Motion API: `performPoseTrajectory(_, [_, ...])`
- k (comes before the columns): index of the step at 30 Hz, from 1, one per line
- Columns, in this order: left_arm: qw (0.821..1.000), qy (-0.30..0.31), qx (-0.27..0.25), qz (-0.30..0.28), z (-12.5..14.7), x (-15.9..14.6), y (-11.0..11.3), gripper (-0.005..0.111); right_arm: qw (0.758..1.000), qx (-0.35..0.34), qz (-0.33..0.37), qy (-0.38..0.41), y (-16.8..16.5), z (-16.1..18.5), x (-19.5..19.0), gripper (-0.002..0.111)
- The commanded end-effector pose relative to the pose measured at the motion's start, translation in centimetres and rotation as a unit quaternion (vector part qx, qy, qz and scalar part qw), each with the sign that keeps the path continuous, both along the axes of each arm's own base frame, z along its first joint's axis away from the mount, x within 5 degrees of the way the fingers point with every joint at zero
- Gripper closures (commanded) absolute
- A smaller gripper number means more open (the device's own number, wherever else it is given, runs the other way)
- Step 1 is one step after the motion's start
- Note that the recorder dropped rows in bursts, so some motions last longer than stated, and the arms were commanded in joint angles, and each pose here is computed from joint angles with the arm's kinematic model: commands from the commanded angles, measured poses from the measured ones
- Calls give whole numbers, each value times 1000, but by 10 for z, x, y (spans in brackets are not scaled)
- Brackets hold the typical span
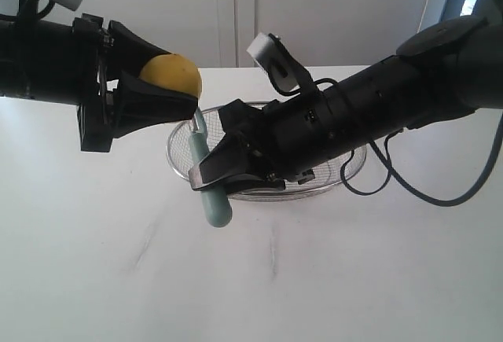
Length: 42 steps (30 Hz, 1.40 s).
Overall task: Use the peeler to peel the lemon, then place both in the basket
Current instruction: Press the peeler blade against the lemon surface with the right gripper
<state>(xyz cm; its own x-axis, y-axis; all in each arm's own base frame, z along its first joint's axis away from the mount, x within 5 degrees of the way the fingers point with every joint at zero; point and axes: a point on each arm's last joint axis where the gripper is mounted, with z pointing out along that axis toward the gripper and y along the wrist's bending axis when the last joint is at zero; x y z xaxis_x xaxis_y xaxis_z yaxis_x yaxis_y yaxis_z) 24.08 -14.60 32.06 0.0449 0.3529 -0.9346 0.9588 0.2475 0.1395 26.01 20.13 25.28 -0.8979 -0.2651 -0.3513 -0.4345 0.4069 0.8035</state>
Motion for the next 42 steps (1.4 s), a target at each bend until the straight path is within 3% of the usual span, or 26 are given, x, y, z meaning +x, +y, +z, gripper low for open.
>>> performPoseTrajectory(1, [1000,9,-19,-2,0,1,-3,107,1000,5,-5,-1,0,2,-1,108])
performPoseTrajectory(6, [999,28,-46,5,-3,7,-5,107,1000,5,-5,-1,0,2,-1,108])
performPoseTrajectory(42, [999,13,-40,1,-5,9,-6,107,999,4,-26,-32,-3,13,-1,108])
